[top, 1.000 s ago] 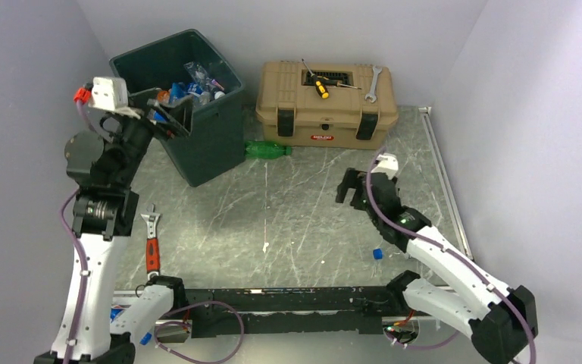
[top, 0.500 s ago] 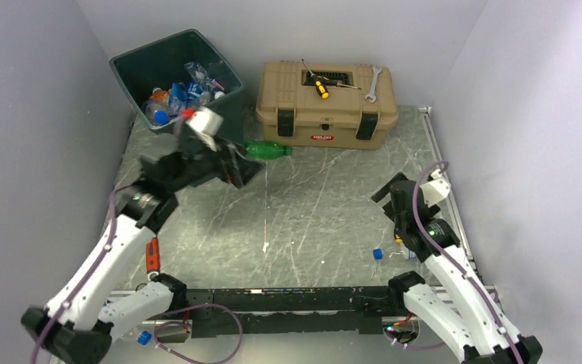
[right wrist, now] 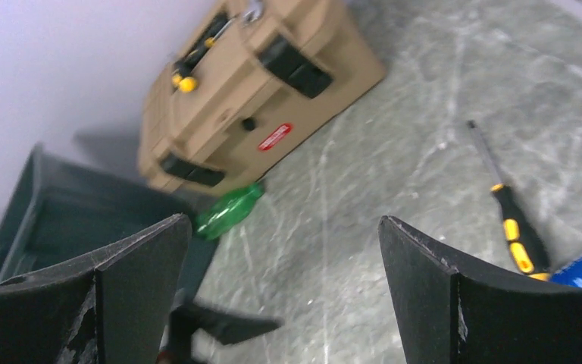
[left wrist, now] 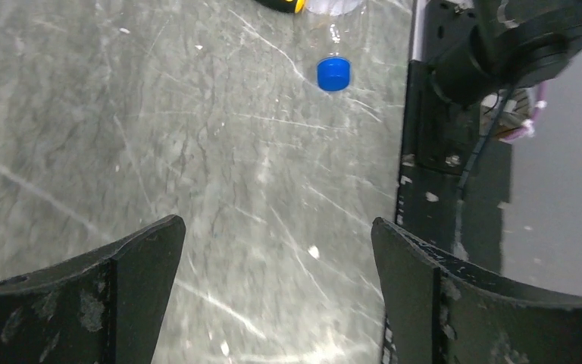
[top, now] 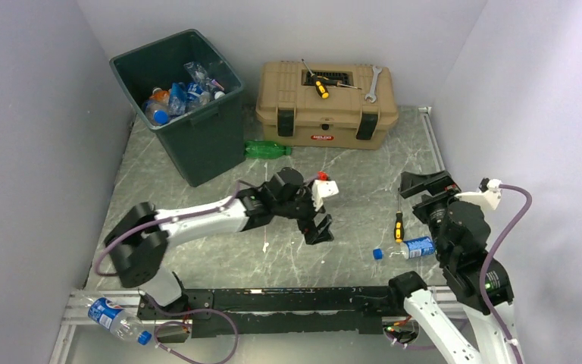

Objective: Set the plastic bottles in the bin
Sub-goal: Place the plastic bottle in the trash bin, then pick up the plastic bottle from the corner of the board.

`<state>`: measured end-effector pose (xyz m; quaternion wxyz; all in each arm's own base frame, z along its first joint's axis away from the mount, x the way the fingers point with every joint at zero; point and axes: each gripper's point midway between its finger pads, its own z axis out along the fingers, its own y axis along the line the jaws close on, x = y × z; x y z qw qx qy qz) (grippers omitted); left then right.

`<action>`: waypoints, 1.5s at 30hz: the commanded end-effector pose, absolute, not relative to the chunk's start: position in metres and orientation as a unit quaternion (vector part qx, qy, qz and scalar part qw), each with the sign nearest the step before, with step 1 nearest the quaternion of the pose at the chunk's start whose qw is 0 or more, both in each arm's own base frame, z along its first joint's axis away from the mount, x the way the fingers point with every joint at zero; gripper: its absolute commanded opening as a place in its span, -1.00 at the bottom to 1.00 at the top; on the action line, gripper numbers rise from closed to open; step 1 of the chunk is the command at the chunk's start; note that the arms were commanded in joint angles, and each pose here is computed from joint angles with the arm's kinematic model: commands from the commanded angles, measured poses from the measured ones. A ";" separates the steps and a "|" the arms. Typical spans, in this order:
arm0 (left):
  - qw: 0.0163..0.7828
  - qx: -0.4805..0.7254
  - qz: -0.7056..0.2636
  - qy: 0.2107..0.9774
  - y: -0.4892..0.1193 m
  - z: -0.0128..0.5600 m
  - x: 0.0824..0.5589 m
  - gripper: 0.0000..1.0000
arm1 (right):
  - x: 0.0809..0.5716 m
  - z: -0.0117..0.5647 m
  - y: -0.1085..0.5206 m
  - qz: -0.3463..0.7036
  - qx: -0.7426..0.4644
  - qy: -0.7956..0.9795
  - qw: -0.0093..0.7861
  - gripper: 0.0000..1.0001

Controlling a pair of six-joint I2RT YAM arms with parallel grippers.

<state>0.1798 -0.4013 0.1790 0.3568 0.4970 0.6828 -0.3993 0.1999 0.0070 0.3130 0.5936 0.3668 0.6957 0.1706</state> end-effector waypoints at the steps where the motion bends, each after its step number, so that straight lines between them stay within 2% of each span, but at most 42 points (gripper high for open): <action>1: 0.435 0.544 -0.455 0.554 -0.454 0.201 0.191 0.96 | 0.190 0.351 0.045 0.269 0.267 0.693 0.613 0.99; 8: 0.428 0.631 -0.435 0.479 -0.525 0.163 0.182 0.89 | 0.169 0.364 0.045 0.285 0.235 0.686 0.627 0.99; 17: 0.406 0.640 -0.462 0.460 -0.590 0.111 0.177 0.76 | 0.156 0.374 0.051 0.317 0.214 0.671 0.635 0.99; 28: 0.374 0.647 -0.464 0.476 -0.605 0.069 0.164 0.76 | 0.161 0.367 0.057 0.310 0.197 0.686 0.628 1.00; 34: 0.382 0.642 -0.460 0.480 -0.602 0.066 0.161 0.82 | 0.163 0.357 0.057 0.307 0.201 0.690 0.624 1.00; 39: 0.386 0.653 -0.457 0.464 -0.609 0.065 0.154 0.78 | 0.163 0.352 0.057 0.305 0.203 0.695 0.619 0.99; 45: 0.374 0.679 -0.447 0.447 -0.615 0.052 0.140 0.63 | 0.162 0.351 0.053 0.296 0.206 0.696 0.621 0.99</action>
